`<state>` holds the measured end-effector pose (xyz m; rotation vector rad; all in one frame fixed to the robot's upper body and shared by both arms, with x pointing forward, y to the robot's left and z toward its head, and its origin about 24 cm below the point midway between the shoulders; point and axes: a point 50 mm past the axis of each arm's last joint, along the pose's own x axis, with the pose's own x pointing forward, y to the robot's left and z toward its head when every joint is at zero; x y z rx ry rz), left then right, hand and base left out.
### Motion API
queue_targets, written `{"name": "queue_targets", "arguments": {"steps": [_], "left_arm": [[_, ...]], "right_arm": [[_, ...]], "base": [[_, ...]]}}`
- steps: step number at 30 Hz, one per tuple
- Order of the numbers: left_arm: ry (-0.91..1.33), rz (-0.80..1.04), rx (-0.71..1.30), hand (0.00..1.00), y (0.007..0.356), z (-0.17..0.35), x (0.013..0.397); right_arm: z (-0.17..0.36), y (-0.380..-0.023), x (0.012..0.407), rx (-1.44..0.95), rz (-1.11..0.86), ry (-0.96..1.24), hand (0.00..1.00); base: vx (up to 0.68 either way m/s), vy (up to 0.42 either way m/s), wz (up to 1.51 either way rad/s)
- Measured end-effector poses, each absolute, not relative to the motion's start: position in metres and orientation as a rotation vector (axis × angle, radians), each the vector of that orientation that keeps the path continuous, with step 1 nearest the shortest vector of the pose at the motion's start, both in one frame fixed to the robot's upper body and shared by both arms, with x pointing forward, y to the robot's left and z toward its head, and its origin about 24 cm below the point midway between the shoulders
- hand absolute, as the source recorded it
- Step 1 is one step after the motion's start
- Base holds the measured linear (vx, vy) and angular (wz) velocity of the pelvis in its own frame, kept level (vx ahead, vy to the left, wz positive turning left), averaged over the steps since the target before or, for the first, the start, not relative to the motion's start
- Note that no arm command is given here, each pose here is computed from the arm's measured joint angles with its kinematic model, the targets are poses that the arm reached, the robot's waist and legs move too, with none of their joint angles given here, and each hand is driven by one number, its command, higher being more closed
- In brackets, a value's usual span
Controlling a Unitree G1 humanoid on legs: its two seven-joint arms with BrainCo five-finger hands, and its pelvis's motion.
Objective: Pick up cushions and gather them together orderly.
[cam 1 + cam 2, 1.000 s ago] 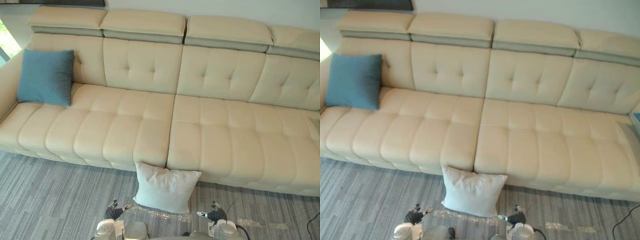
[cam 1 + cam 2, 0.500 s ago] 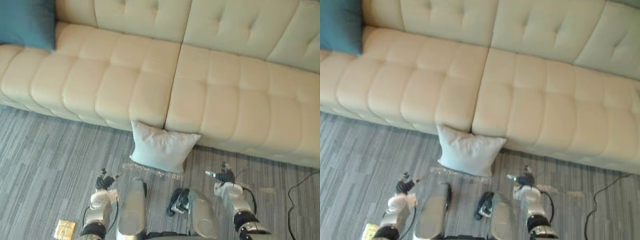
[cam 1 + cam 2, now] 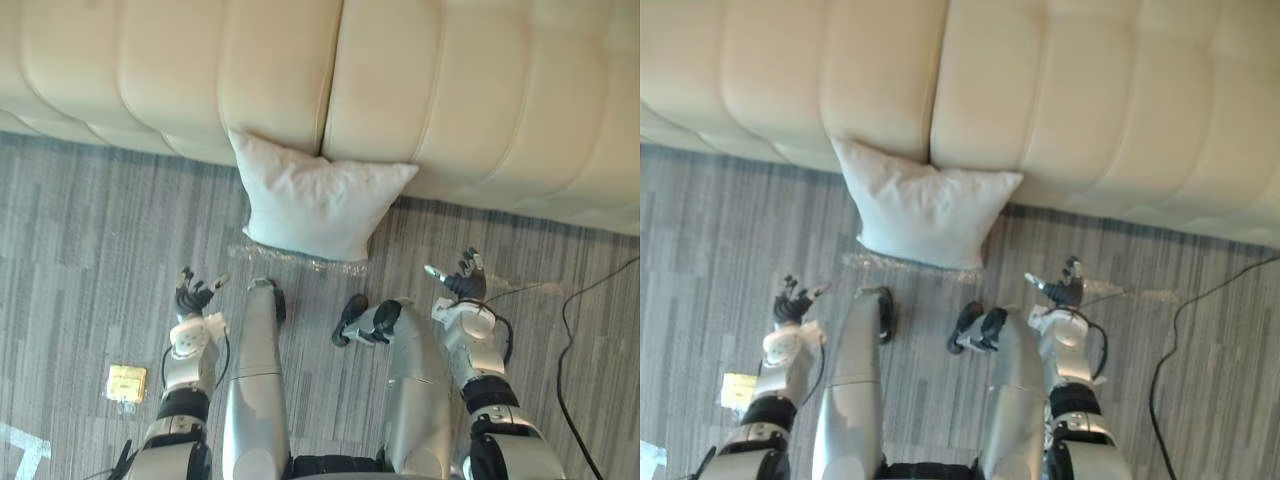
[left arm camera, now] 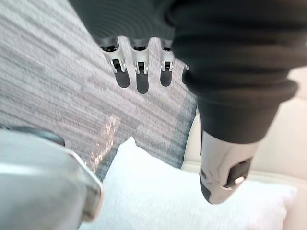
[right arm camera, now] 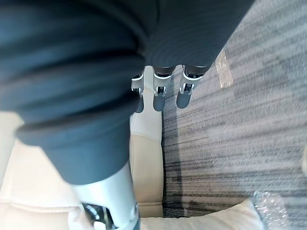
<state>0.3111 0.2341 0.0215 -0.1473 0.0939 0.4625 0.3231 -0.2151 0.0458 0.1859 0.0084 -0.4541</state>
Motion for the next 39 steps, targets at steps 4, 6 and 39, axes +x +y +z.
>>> {"name": "queue_targets", "arguments": {"steps": [4,6,39], "left_arm": [[0.005,0.427,-0.153,0.00,0.222,0.048,0.329],[-0.029,0.421,-0.162,0.00,0.220,0.058,0.334],[-0.488,0.335,-0.254,0.00,0.175,0.223,0.381]], "right_arm": [[0.070,-0.212,0.337,0.244,-0.450,-0.073,0.00],[0.078,-0.210,0.341,0.269,-0.444,-0.095,0.00],[0.199,-0.173,0.375,0.528,-0.336,-0.442,0.00]], "base": [[0.00,0.004,0.03],[-0.01,0.022,0.08],[-0.01,0.024,-0.01]]}}
